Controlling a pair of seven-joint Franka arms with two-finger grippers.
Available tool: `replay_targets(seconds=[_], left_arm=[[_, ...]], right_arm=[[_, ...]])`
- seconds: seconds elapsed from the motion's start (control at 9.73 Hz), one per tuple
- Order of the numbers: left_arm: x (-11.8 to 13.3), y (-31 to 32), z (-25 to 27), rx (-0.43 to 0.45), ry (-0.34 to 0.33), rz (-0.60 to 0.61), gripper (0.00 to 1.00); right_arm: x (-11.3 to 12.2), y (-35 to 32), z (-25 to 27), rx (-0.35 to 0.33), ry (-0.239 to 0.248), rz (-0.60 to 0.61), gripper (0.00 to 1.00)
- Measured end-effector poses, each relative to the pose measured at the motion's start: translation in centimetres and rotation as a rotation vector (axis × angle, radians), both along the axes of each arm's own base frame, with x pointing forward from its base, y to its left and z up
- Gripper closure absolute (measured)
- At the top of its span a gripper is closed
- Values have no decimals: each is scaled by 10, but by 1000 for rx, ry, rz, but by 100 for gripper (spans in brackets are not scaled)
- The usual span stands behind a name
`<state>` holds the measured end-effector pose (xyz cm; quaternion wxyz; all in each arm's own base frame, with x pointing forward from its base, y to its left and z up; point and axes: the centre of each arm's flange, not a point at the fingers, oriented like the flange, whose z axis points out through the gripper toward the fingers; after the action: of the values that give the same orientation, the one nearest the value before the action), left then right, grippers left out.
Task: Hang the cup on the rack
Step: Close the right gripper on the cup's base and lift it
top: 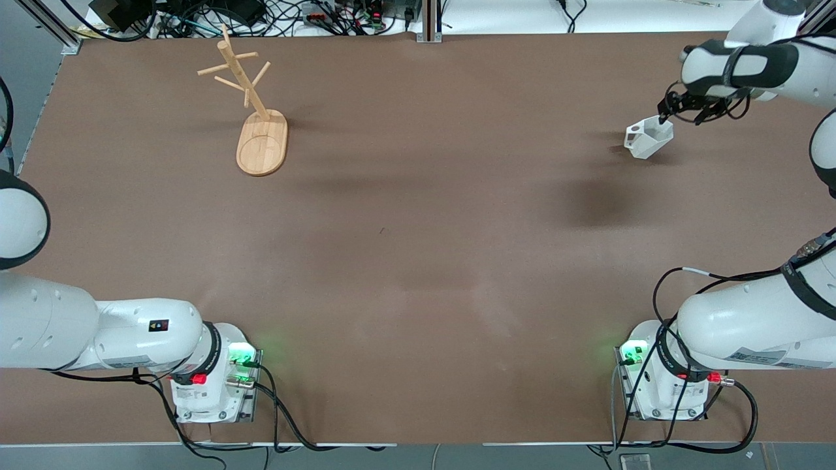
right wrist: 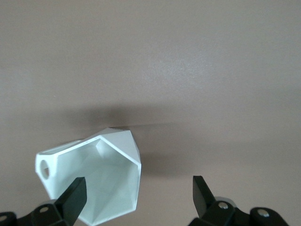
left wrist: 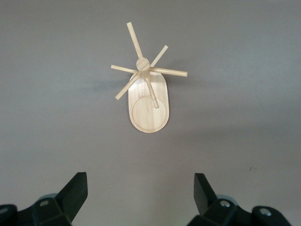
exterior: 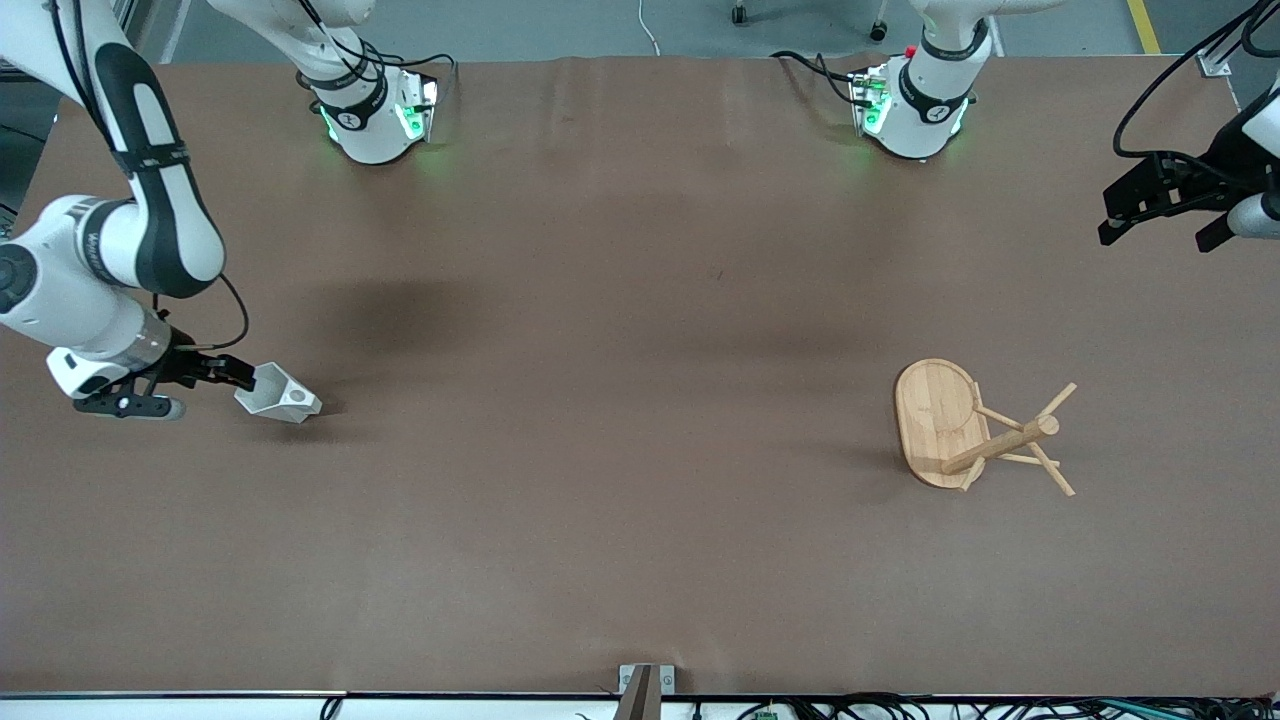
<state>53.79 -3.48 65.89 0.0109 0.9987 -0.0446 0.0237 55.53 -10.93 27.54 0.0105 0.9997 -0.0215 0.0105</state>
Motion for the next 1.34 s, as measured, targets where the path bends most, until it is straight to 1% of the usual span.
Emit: replay_targets(seconds=[0.21, 0.51, 0.62, 0.72, 0.82, 1.03, 1.13, 1.23, 1.34], left_arm=[[3, 0, -5, 0, 9, 0, 0], [3, -3, -6, 0, 11, -7, 0], [4, -5, -7, -1, 13, -9, 0], [4, -6, -8, -1, 15, -11, 0], [4, -7, -8, 0, 18, -13, 0], [2, -14, -9, 0, 28, -26, 0], [2, -15, -10, 1, 29, -29, 0], [2, -15, -10, 1, 29, -29, 0], [2, -15, -10, 1, 29, -29, 0]], right_arm=[[-4, 0, -19, -2, 6, 25, 6], [-1, -1, -37, -10, -17, 32, 22], [-1, -1, -42, -11, -17, 32, 30], [-1, -1, -44, -11, -17, 32, 34], [-1, -1, -44, -11, -18, 32, 49], [-1, -1, -44, -11, -18, 32, 60], [-1, -1, -44, -8, -19, 27, 73], [0, -1, -44, -4, -19, 23, 77], [1, 0, -41, -1, -22, 21, 92]])
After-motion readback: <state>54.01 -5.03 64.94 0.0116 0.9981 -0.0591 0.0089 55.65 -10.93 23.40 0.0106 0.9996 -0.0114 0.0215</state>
